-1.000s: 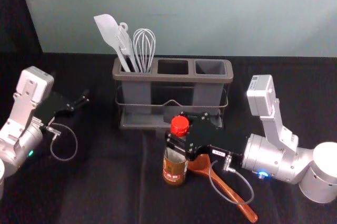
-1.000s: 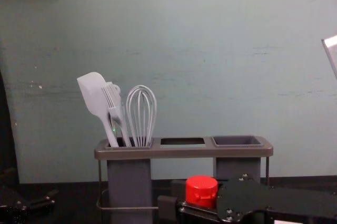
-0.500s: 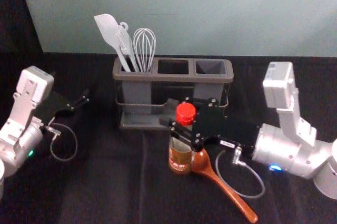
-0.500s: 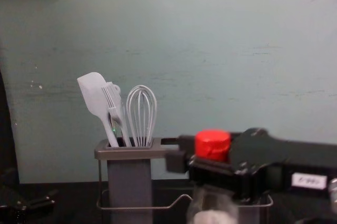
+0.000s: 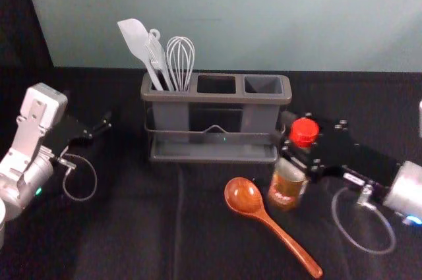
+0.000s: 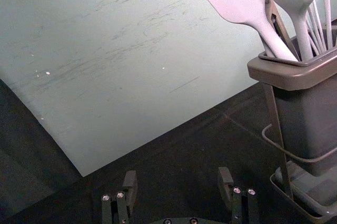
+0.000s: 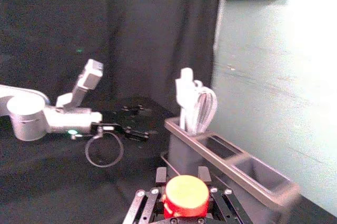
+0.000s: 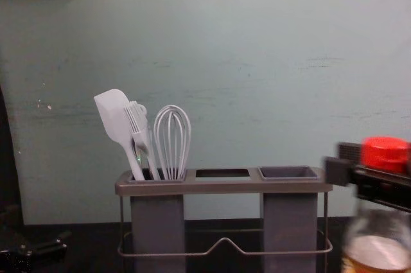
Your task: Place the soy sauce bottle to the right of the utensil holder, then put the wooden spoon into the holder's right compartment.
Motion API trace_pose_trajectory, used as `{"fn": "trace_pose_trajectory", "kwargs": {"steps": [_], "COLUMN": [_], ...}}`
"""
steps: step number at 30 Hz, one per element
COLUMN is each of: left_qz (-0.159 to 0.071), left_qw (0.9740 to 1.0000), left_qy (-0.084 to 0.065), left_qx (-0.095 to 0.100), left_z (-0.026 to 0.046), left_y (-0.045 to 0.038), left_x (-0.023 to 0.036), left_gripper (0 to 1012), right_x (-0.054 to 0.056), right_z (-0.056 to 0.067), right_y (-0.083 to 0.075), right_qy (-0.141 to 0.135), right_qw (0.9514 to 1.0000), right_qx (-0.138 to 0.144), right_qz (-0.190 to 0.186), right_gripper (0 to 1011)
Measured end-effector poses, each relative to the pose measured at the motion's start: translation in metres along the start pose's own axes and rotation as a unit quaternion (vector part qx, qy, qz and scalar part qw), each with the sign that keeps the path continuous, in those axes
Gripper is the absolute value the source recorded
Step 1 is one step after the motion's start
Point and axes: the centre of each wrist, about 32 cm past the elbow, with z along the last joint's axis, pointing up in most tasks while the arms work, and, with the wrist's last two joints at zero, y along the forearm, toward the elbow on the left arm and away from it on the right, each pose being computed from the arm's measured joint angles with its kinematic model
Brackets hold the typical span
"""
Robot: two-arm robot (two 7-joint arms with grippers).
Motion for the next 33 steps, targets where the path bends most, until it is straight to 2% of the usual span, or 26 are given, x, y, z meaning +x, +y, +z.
{"fn": "trace_pose_trajectory", "kwargs": {"steps": [1,8,16,21,25,33], "left_qz": [0.0,0.0,0.0,0.0,0.0,0.0], "left_qw": [1.0,1.0,1.0,1.0,1.0,1.0], "left_qy": [0.0,0.0,0.0,0.0,0.0,0.0], "left_qx": [0.0,0.0,0.0,0.0,0.0,0.0], "left_z": [0.0,0.0,0.0,0.0,0.0,0.0], "left_y": [0.0,0.0,0.0,0.0,0.0,0.0], "left_x": [0.0,0.0,0.0,0.0,0.0,0.0], "left_gripper": [1005,1005,1005,1005,1005,1005], "right_x": [0.0,0.004,0.017,0.024,0.031,0.048], "right_z": [-0.002,-0.009,-0.02,-0.029,-0.036,-0.047], "right_y": [-0.008,-0.037,-0.053,-0.051,-0.044,-0.018], "right_qy": [0.001,-0.002,-0.011,-0.015,-0.015,-0.008], "right_qw": [0.9999,0.9983,0.9943,0.9918,0.9901,0.9877], "right_qx": [-0.002,-0.008,-0.019,-0.017,-0.012,-0.002], "right_qz": [-0.01,-0.058,-0.104,-0.126,-0.139,-0.156], "right_gripper": [369,369,369,369,369,369]}}
